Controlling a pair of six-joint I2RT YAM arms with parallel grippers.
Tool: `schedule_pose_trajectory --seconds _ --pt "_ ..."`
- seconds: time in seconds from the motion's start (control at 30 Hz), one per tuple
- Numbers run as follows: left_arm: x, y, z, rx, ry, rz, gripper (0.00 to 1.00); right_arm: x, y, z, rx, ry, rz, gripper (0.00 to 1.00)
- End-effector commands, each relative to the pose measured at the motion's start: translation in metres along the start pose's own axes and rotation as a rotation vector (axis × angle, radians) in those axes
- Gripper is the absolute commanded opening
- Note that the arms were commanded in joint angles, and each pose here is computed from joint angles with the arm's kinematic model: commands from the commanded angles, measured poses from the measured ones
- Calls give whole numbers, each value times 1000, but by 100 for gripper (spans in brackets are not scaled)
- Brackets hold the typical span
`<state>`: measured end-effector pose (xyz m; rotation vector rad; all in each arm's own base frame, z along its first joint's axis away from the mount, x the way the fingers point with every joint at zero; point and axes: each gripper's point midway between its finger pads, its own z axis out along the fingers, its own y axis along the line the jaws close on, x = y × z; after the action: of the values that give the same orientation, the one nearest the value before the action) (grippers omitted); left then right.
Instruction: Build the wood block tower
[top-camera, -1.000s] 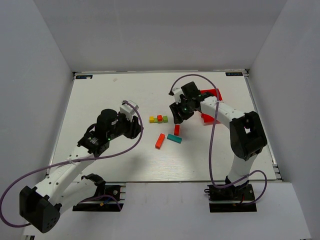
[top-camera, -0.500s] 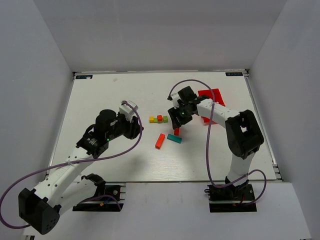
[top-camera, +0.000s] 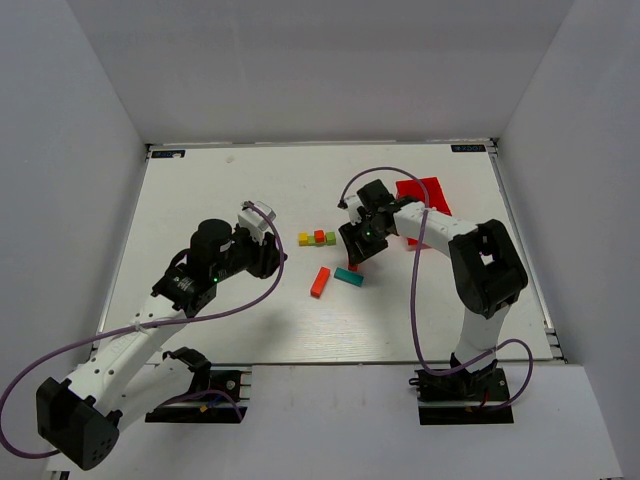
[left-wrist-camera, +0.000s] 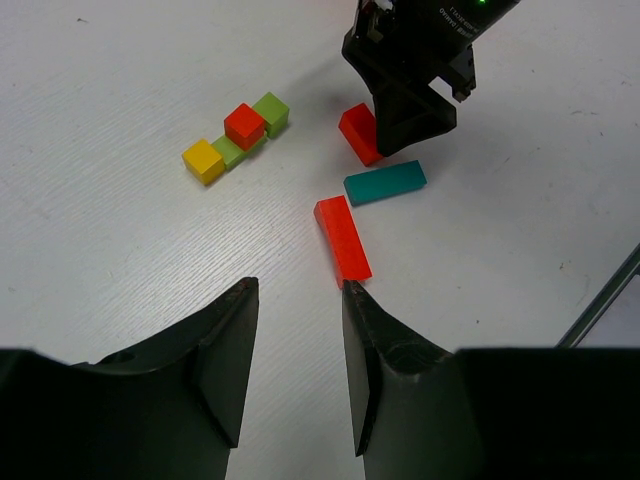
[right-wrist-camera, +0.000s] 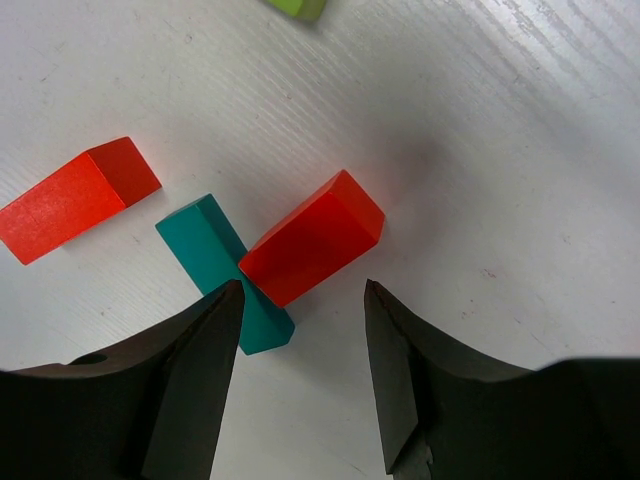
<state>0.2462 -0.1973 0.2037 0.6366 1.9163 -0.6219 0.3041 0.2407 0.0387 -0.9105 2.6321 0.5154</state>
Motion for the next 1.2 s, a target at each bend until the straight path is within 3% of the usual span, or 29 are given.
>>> schedule_pose_trajectory --seconds 0.0,0.93,1.17 --pt "-16 -5 -7 19 -44 1 50 -3 8 2 -36 -2 4 58" --pt "-16 -3 -7 10 -45 1 49 -25 14 18 -20 -3 -48 58" --pt "-16 -3 -7 10 -45 1 49 -22 12 21 14 1 -92 48"
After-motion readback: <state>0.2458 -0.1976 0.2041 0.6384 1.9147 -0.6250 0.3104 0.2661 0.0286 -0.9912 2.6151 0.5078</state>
